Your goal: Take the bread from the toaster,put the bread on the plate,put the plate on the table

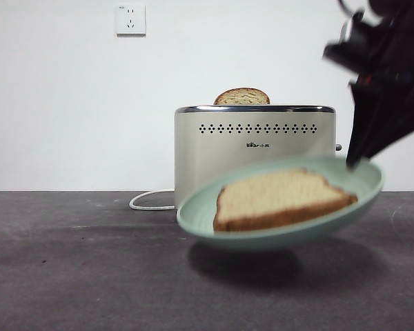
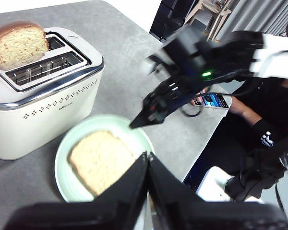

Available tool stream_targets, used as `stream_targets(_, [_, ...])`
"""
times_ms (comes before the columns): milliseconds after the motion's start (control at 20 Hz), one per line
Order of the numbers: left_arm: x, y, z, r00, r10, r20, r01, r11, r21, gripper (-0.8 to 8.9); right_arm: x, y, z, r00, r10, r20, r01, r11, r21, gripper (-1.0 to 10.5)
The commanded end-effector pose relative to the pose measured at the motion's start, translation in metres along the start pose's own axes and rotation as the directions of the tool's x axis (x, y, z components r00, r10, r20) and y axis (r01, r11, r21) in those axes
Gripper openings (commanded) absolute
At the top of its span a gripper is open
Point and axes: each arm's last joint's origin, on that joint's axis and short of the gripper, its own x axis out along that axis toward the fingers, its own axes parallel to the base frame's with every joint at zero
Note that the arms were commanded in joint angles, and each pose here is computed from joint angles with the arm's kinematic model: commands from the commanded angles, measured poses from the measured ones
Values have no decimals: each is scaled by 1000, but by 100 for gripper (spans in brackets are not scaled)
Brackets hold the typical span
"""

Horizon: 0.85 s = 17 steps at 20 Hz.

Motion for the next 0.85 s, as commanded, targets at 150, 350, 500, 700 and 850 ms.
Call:
stream_targets(150, [0, 0, -2, 1000, 0, -16, 0, 1000, 23, -9, 36, -11, 6, 998, 6, -61, -6, 1000, 1, -15])
stream_targets(350, [0, 0, -4, 1000, 2, -28, -1, 1000, 16, -8, 63, -20, 7, 993, -5, -120, 6, 1000, 13, -15])
stream_targets(500, [0, 0, -4, 1000, 2, -30, -2, 1000, 19, -8, 72, -26, 7, 991, -33, -132, 35, 999, 16, -15])
stream_targets(700, [0, 0, -4, 1000, 4, -30, -2, 999, 38, -9, 76, -29, 7, 987, -84, -135, 85, 996, -2, 24])
stream_targets(850, [0, 0, -4, 1000, 4, -30, -2, 999, 41, -9, 76, -28, 8, 988, -81, -132, 81, 997, -3, 339])
